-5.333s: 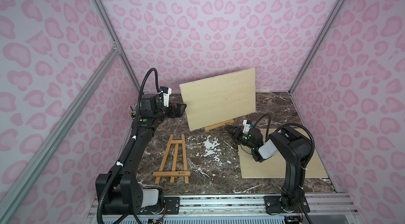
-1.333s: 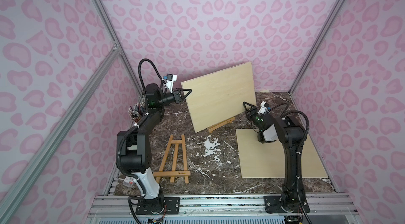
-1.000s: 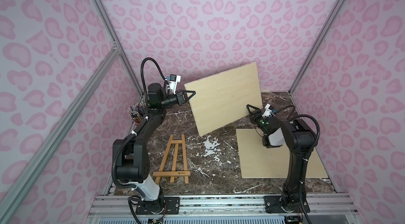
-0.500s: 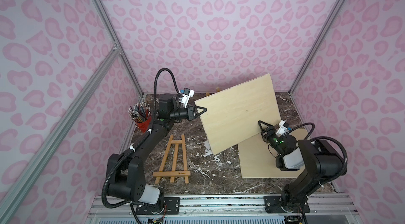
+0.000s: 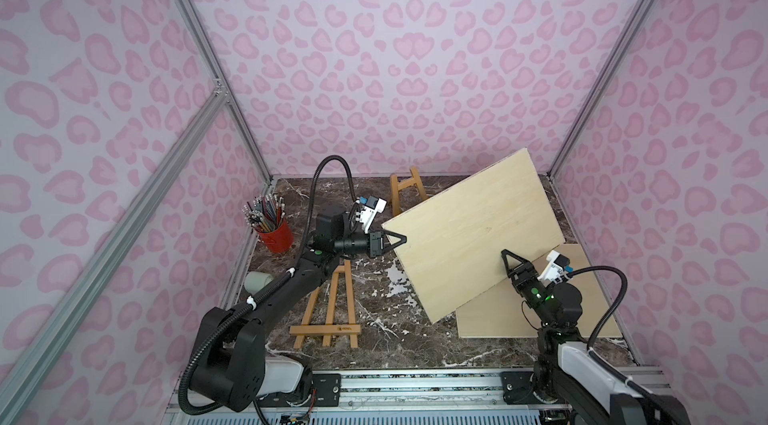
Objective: Disassemble the easel
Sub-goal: Place the drawing board on the drawing board.
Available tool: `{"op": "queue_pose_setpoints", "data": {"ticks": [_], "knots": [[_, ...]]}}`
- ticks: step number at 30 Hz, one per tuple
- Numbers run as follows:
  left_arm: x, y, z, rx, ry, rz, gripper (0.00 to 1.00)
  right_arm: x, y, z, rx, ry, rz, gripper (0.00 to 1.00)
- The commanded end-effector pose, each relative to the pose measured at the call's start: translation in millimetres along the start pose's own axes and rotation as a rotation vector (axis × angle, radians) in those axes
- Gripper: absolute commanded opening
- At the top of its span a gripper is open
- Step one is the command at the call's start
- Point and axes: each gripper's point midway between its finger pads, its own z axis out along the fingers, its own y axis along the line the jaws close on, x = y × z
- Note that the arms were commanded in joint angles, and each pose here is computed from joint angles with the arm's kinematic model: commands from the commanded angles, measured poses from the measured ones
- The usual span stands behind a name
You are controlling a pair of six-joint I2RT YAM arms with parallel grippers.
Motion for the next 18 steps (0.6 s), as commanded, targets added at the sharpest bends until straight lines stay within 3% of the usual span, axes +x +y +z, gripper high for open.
{"op": "queue_pose_setpoints", "data": {"ticks": [1,18], "knots": [[-1,17,8,-0.077,-0.034,0.042,0.02,18,-13,-8,0.031,0.062,-0.045,0.78],[14,39,32,-0.073,0.040,-0.029,0.02,48,-47,-21,0.240,0.235,-0.007,0.79]]}}
